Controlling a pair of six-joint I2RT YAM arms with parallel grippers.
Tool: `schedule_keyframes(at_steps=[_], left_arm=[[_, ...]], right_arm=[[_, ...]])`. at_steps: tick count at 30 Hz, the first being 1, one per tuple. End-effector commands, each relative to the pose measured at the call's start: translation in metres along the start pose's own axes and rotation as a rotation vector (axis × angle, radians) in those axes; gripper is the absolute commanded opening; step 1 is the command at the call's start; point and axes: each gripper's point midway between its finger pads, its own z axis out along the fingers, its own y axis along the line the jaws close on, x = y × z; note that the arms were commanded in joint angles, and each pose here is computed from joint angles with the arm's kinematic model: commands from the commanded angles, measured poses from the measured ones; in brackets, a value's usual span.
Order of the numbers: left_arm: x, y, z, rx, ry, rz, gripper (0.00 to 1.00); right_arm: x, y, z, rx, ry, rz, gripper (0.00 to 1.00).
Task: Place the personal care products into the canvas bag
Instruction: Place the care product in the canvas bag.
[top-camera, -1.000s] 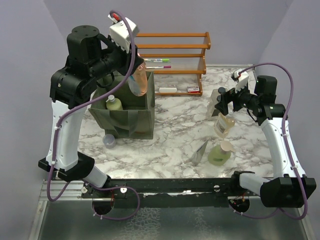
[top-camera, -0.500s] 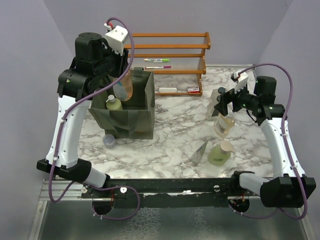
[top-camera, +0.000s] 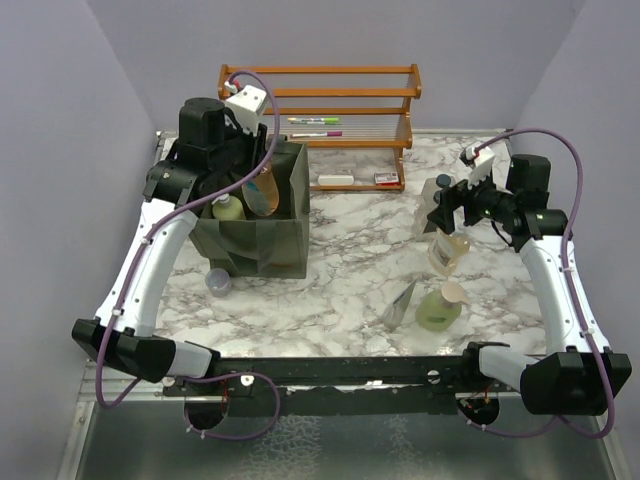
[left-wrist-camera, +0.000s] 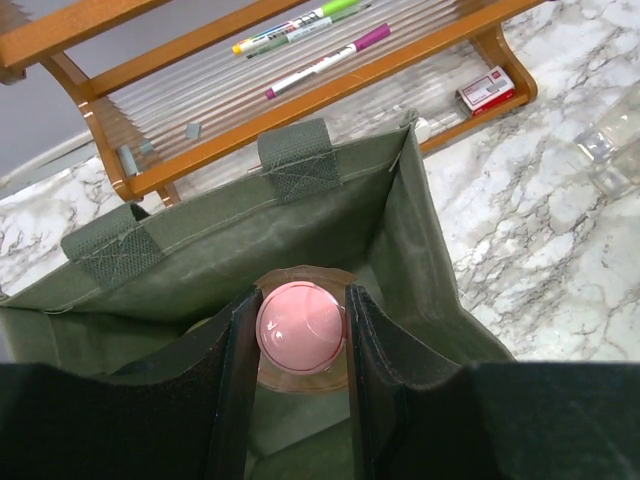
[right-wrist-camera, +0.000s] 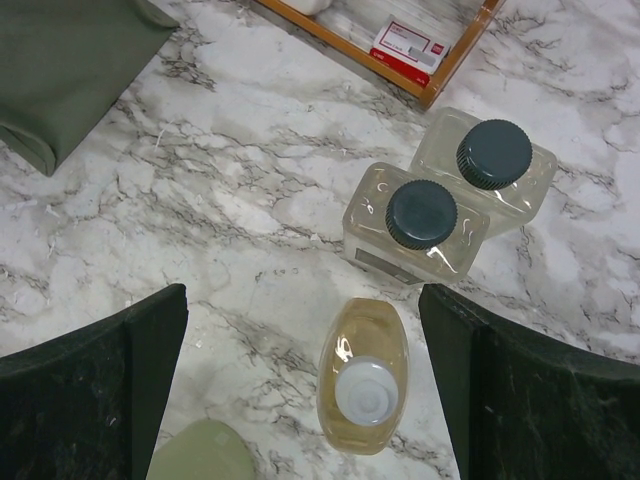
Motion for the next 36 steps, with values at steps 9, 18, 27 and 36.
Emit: schedule_keyframes(at_steps=[9, 18, 27, 36], left_arm=[[-0.042, 0.016, -0.002, -0.044, -0.300, -0.001, 0.00], [-0.028, 0.039, 0.007, -0.082, -0.338, -0.058, 0.00], [-0.002, 0.048, 0.021, -0.111, -0.320, -0.062, 0.00], [0.007, 0.049, 0.034, -0.104, -0.332, -0.037, 0.00]], right_arm=[[-0.003, 0.002, 0.005, -0.034, -0.024, 0.011, 0.99], [-0.002, 0.003, 0.006, -0.044, -0.021, 0.016, 0.99], [-0.002, 0.004, 0.005, -0.045, -0.020, 0.017, 0.99], [-0.003, 0.005, 0.005, -0.049, -0.020, 0.018, 0.99]])
